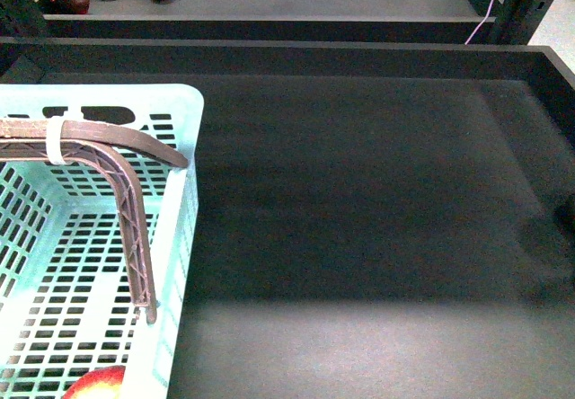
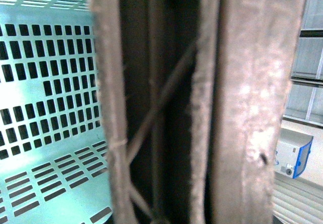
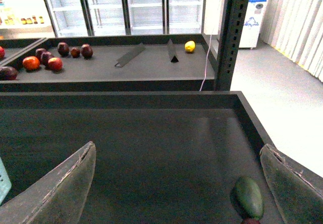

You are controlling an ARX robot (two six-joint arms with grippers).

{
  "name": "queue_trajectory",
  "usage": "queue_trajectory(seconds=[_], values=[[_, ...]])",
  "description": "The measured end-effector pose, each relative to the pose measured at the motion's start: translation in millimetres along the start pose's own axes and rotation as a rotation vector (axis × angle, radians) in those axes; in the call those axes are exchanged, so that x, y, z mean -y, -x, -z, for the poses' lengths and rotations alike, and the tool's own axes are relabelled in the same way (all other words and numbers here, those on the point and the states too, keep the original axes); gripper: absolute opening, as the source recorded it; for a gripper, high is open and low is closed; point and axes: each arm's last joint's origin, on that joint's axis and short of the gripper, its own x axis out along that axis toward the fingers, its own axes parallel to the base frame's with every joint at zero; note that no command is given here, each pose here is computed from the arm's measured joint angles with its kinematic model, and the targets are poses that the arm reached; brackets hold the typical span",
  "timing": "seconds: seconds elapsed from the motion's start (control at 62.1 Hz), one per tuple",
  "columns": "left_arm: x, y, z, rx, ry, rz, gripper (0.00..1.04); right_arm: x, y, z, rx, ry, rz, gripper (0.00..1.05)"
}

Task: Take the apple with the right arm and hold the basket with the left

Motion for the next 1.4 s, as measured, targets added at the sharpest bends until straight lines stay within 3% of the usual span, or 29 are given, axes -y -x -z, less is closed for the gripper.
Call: queue_trajectory(seconds=[0.177, 0.499, 0.677, 0.951, 1.128, 1.208, 1.289, 1.402], values=[[-3, 0, 0, -0.005, 0.001, -0.030, 0.16, 0, 0, 0, 0.000, 0.000, 0.000, 0.96], [-2, 3, 1, -0.003, 0.022, -0.031, 0.69, 0, 0, 0, 0.000, 0.000, 0.000, 0.96], [3, 28, 4, 0.002, 0.026, -0.053, 0.99, 0, 0, 0, 0.000, 0.000, 0.000, 0.96], [12, 93, 7, 0.010, -0.008, -0.055, 0.98, 0, 0, 0, 0.000, 0.000, 0.000, 0.96], [15, 100, 8, -0.009, -0.019, -0.020, 0.97, 0, 0, 0, 0.000, 0.000, 0.000, 0.96], [8, 94, 6, -0.076, -0.277, 0.272, 0.83, 0, 0, 0, 0.000, 0.000, 0.000, 0.96], [-5, 98, -2, 0.062, -0.679, 0.546, 0.67, 0, 0, 0, 0.000, 0.000, 0.000, 0.96], [-10, 108, -12, 0.280, -1.095, 0.648, 0.47, 0, 0, 0, 0.000, 0.000, 0.000, 0.96]])
